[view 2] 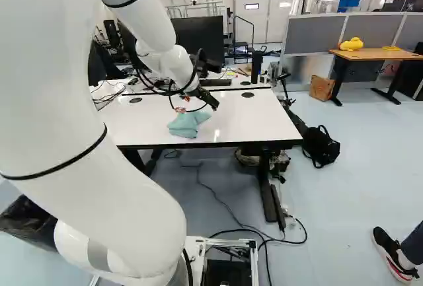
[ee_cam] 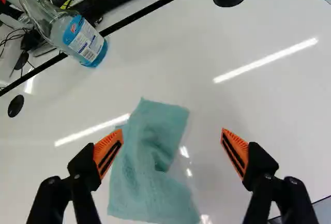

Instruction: Clean the table with the green towel

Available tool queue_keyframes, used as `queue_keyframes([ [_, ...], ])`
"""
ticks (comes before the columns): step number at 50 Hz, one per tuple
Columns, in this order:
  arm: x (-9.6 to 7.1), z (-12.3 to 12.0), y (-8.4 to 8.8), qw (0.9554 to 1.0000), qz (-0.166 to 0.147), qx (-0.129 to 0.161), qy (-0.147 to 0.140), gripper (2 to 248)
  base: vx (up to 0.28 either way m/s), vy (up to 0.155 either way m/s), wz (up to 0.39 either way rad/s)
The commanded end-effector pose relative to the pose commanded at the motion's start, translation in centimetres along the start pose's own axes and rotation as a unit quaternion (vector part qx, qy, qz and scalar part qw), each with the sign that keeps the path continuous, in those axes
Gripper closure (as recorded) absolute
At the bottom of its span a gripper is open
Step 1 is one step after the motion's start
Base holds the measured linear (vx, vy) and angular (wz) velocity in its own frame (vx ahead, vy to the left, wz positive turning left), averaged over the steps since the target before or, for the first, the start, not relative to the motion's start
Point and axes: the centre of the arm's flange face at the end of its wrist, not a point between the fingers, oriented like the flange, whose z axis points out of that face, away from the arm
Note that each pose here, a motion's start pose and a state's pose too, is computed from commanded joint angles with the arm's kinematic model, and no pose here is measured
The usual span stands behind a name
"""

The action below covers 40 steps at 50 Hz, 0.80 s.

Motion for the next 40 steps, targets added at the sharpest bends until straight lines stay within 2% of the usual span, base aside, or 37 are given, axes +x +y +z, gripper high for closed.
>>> queue_keyframes([
  [20,-1.9,-0.1,0.7,0.9994,-0.019,-0.004,0.027,3,0.0,0.0,0.0],
  [40,-4.9,-0.5,1.6,0.9966,-0.047,-0.006,0.067,3,0.0,0.0,0.0],
])
